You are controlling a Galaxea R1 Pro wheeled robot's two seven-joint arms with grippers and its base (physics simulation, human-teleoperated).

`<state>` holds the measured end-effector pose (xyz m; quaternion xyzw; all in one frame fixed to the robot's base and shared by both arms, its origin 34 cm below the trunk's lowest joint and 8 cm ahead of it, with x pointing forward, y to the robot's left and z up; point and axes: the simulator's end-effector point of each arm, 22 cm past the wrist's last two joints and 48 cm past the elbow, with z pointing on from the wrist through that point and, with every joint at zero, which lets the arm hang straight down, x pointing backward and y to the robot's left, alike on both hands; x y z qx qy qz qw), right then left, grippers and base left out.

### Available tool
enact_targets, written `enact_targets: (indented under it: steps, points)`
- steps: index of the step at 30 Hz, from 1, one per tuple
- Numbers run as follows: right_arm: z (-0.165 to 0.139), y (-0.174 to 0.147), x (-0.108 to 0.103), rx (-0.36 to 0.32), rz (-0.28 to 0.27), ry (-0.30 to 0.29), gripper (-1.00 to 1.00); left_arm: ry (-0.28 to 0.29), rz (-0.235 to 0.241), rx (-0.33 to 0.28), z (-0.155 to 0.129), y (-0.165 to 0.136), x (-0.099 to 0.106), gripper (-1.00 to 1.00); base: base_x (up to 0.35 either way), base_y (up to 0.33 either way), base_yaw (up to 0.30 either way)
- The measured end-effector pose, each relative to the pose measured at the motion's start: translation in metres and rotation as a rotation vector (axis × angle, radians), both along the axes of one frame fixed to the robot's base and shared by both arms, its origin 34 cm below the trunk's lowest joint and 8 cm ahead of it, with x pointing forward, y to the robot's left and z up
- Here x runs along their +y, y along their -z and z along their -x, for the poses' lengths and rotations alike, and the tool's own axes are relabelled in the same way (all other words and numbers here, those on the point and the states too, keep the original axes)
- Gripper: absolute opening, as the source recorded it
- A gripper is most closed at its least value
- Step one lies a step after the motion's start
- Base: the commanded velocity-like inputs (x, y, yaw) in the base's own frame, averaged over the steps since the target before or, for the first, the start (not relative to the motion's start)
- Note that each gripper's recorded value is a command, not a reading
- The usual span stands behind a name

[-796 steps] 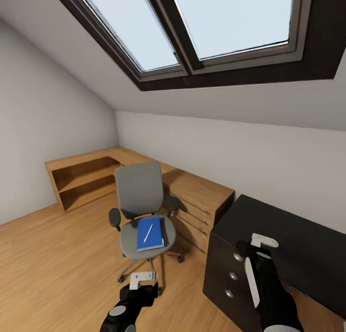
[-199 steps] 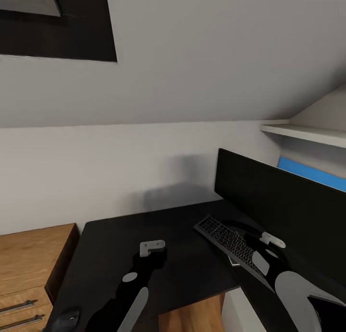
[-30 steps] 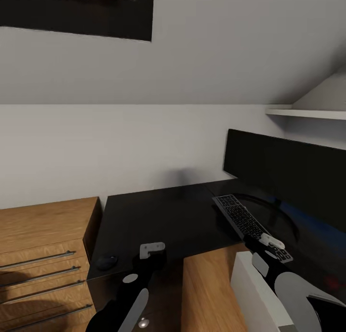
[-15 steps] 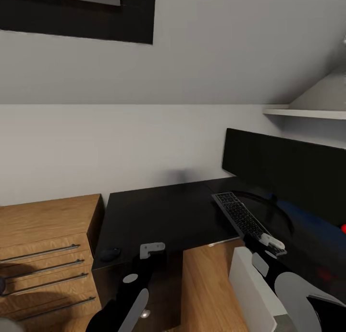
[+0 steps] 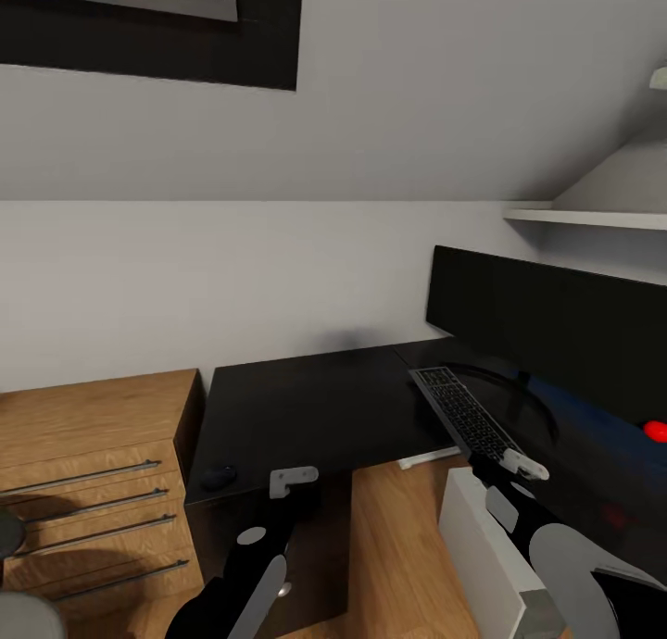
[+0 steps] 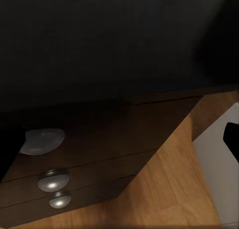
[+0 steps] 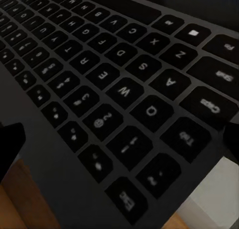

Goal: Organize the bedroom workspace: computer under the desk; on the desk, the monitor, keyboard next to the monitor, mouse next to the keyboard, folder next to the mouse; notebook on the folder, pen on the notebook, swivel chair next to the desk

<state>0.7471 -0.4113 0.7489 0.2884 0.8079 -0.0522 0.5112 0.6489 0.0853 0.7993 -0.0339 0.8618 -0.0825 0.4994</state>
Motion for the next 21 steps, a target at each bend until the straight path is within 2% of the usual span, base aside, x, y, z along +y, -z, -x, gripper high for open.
enact_targets:
  steps: [21]
  points:
    - [-0.0004,-0.0005,0.0002,0.0,0.004,-0.004,1.0,0.0,-0.001,0.002,0.0003,0.0011,0.0,1.0,-0.029,0.0,0.0]
